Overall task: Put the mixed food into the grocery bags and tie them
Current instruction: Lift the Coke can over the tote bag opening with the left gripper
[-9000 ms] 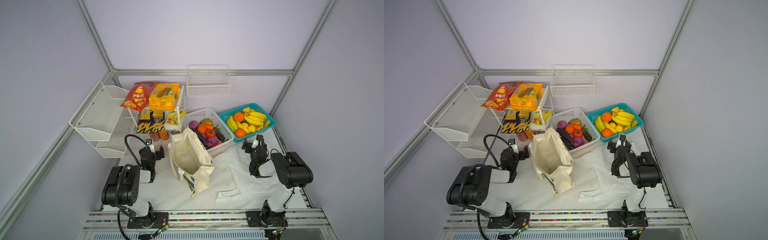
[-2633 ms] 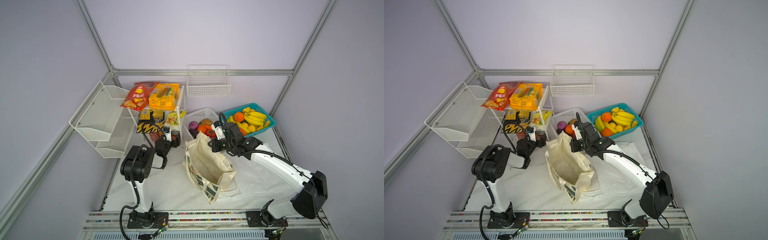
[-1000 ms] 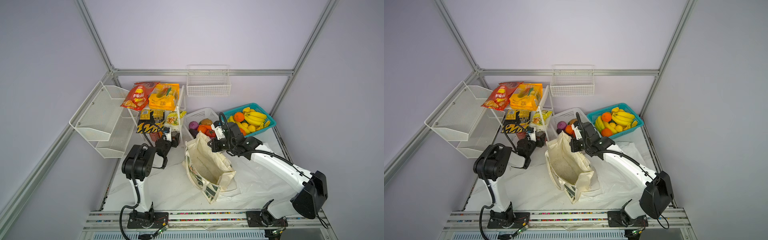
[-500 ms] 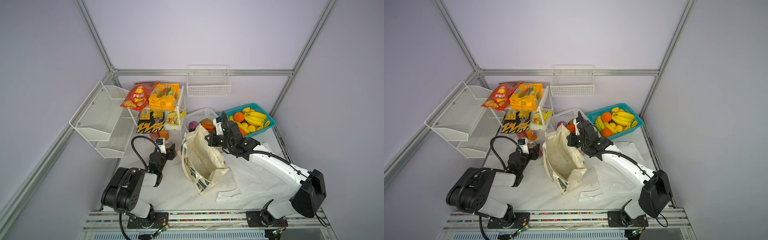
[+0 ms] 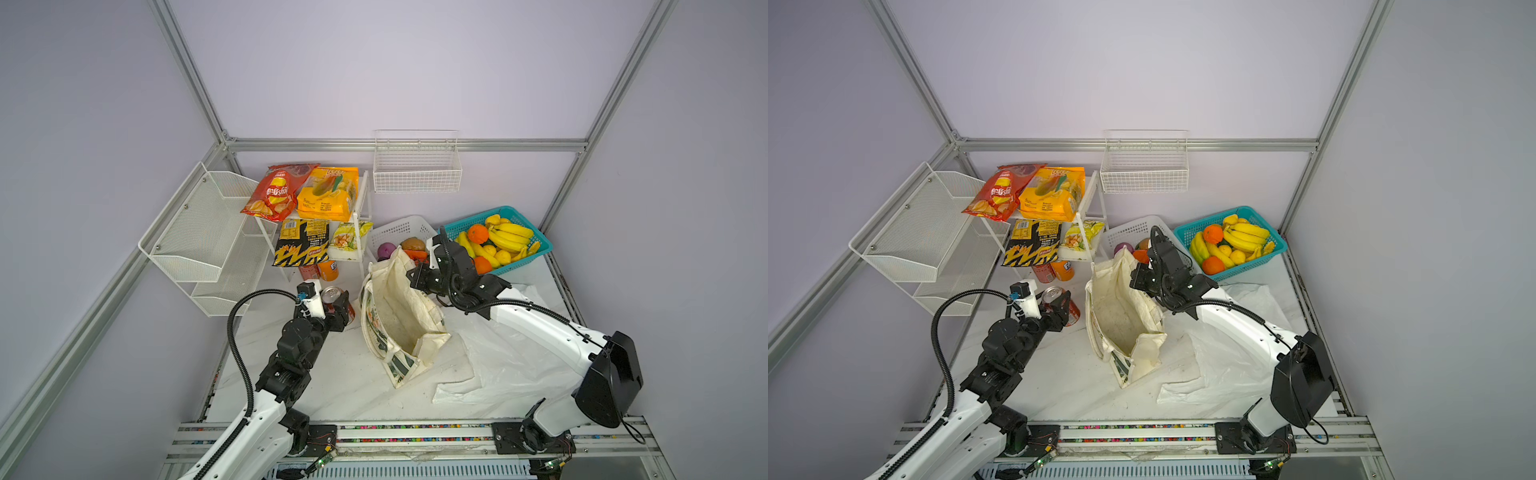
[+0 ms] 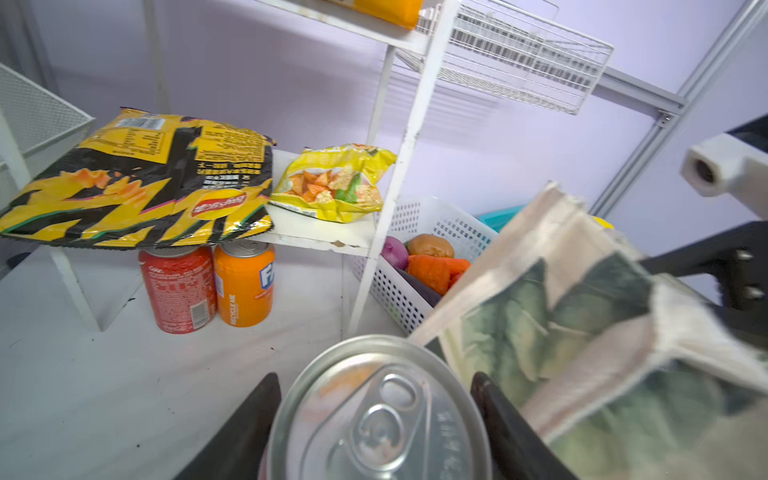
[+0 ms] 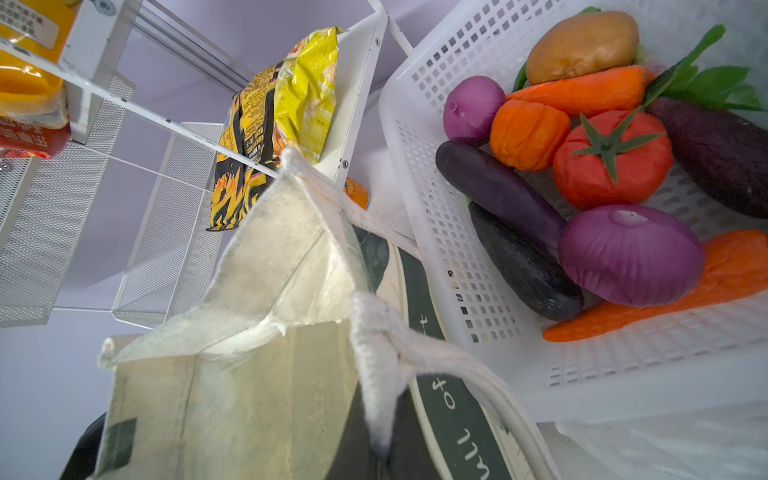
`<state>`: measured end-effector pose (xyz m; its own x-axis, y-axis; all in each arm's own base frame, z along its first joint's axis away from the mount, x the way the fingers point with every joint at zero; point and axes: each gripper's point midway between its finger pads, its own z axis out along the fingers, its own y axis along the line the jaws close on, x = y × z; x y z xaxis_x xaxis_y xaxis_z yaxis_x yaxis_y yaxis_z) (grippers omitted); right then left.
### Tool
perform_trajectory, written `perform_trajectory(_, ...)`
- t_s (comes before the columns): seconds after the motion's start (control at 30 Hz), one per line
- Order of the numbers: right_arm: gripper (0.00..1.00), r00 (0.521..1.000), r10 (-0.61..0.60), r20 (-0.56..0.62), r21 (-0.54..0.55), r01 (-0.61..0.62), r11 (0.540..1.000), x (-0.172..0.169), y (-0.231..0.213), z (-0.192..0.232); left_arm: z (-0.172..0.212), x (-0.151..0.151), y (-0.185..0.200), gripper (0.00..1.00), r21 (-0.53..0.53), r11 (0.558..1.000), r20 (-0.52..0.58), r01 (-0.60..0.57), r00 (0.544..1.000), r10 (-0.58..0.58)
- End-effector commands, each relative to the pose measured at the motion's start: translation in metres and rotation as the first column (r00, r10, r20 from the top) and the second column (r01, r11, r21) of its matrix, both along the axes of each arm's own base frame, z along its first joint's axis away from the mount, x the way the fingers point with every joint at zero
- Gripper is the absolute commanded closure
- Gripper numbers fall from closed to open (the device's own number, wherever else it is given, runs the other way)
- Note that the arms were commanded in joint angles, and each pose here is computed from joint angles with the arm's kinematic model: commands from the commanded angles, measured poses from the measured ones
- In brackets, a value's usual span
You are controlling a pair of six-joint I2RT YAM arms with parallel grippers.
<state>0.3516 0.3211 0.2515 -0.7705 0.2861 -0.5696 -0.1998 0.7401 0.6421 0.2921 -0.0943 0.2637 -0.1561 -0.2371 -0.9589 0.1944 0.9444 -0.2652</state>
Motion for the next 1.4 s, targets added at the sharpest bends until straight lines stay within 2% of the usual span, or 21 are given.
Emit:
perform_trajectory(0.0,0.88,0.998,0.051,0.043,-0.017,-0.05,0.999,0.004,0.007,0.009,0.126,-0.022,-0.003,0.84,-0.111,0.992,0.208,0.057,0.977,-0.033)
perform_trajectory(0.07,0.83,0.994,0.089,0.06,-0.048,-0.086,0.995,0.0,0.008,0.01,0.149,-0.029,-0.011,0.84,-0.107,0.989,0.233,0.106,0.969,-0.079)
perform_trajectory(0.2,0.65,0.98,0.165,0.111,-0.121,-0.152,0.981,-0.007,0.004,0.023,0.194,-0.038,-0.023,0.84,-0.096,0.98,0.27,0.173,0.952,-0.142)
perform_trajectory(0.33,0.52,0.962,0.246,0.122,-0.174,-0.224,0.959,-0.019,-0.002,0.031,0.222,-0.04,-0.034,0.84,-0.092,0.97,0.289,0.224,0.938,-0.189)
perform_trajectory(0.5,0.45,0.944,0.308,0.118,-0.257,-0.27,0.928,-0.04,-0.022,0.031,0.235,-0.031,-0.061,0.84,-0.119,0.943,0.272,0.311,0.924,-0.27)
perform_trajectory(0.53,0.41,0.94,0.32,0.122,-0.27,-0.279,0.922,-0.046,-0.028,0.033,0.234,-0.027,-0.067,0.84,-0.115,0.941,0.262,0.317,0.924,-0.279)
perform_trajectory(0.6,0.26,0.938,0.328,0.108,-0.286,-0.287,0.914,-0.056,-0.036,0.028,0.226,-0.017,-0.079,0.84,-0.108,0.939,0.232,0.326,0.927,-0.295)
perform_trajectory(0.63,0.22,0.936,0.331,0.12,-0.278,-0.288,0.916,-0.065,-0.043,0.033,0.222,-0.013,-0.087,0.84,-0.101,0.938,0.219,0.333,0.927,-0.305)
perform_trajectory(0.8,0.24,0.915,0.398,0.059,-0.267,-0.37,0.89,-0.091,-0.048,0.011,0.198,0.007,-0.121,0.84,-0.023,0.942,0.165,0.335,0.931,-0.327)
perform_trajectory(0.93,0.28,0.896,0.436,0.082,-0.196,-0.415,0.889,-0.109,-0.046,0.012,0.166,0.022,-0.131,0.84,0.021,0.957,0.121,0.289,0.95,-0.289)
perform_trajectory(1.1,0.42,0.864,0.496,0.083,-0.087,-0.49,0.868,-0.129,-0.036,0.006,0.13,0.036,-0.14,0.84,0.019,0.964,0.062,0.266,0.962,-0.266)
perform_trajectory(1.23,0.56,0.868,0.483,0.114,-0.001,-0.486,0.874,-0.136,-0.032,0.013,0.111,0.042,-0.143,0.84,0.051,0.978,0.02,0.203,0.979,-0.204)
perform_trajectory(1.37,0.59,0.868,0.473,0.155,0.114,-0.491,0.864,-0.143,-0.025,0.023,0.097,0.044,-0.135,0.84,0.019,0.992,-0.019,0.121,0.993,-0.121)
